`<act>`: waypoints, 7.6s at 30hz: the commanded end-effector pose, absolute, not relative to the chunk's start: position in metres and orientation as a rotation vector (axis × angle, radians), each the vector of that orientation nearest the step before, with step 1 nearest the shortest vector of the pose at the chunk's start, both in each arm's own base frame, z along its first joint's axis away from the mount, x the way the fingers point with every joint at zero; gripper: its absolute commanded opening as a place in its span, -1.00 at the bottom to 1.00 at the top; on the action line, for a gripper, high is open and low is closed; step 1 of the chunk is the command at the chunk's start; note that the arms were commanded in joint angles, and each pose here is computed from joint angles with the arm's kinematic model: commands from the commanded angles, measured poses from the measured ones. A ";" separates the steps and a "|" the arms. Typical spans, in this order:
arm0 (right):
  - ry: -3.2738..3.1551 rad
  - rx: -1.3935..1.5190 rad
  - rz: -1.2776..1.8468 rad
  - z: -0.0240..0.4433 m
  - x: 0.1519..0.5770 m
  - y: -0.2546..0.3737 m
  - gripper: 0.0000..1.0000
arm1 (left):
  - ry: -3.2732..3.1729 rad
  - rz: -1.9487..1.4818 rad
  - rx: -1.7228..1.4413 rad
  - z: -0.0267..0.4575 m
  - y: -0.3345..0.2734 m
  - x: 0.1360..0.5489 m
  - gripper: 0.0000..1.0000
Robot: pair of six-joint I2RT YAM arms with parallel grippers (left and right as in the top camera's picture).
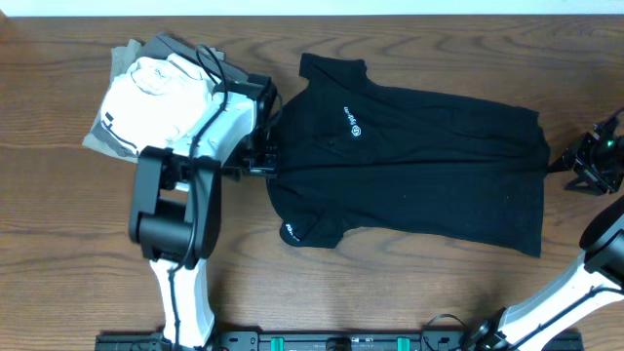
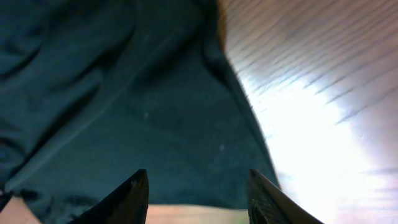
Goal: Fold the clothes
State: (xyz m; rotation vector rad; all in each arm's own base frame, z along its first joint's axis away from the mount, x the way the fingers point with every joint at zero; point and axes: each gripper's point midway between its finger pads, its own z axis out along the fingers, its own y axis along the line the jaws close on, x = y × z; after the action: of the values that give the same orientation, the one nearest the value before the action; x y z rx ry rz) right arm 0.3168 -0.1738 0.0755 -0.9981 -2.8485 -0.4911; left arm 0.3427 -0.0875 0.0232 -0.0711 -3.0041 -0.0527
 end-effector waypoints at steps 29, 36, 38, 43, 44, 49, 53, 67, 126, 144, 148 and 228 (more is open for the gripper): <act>-2.718 -1.433 -0.210 0.044 0.186 -0.081 0.15 | -3.205 0.294 -0.096 0.132 -0.102 0.284 0.76; -2.628 -1.612 -0.096 0.024 0.161 -0.110 -0.01 | -3.122 0.292 -0.085 0.102 -0.101 0.262 0.76; -2.625 -1.678 -0.095 0.022 0.162 -0.120 -0.02 | -3.113 0.317 -0.085 0.097 -0.103 0.260 0.76; -2.637 -1.756 -0.150 0.020 0.172 -0.130 -0.06 | -3.120 0.332 -0.087 0.094 -0.105 0.262 0.76; -2.640 -1.759 -0.169 0.018 0.175 -0.130 -0.06 | -3.127 0.335 -0.089 0.095 -0.105 0.264 0.76; -2.606 -1.811 -0.168 0.007 0.180 -0.135 -0.05 | -3.141 0.342 -0.092 0.095 -0.106 0.267 0.76; -2.572 -1.812 -0.178 -0.004 0.181 -0.135 -0.05 | -3.141 0.343 -0.091 0.095 -0.106 0.267 0.76; -2.716 -1.718 -0.261 0.032 0.212 -0.149 -0.97 | -3.110 0.363 -0.088 0.095 -0.108 0.261 0.76; -2.766 -1.701 0.013 0.099 0.203 -0.178 -0.97 | -2.756 0.462 -0.557 0.066 -0.173 0.139 -0.87; -2.809 -1.697 -0.054 0.100 0.213 -0.176 -0.97 | -2.903 0.400 -0.732 0.014 -0.180 0.185 0.26; -2.809 -1.697 -0.054 0.100 0.213 -0.176 -0.97 | -2.885 0.389 -0.726 -0.001 -0.182 0.188 0.25; -3.268 -1.556 -0.363 0.156 0.354 -0.176 -0.09 | -3.702 0.500 -0.505 0.205 -0.143 0.398 0.97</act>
State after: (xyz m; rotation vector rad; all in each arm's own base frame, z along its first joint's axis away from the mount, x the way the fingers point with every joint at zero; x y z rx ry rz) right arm 0.3402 -0.1798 0.1290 -1.6529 -3.1538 -0.3576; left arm 0.3843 -0.1365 0.1789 -0.5652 -3.6712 0.3115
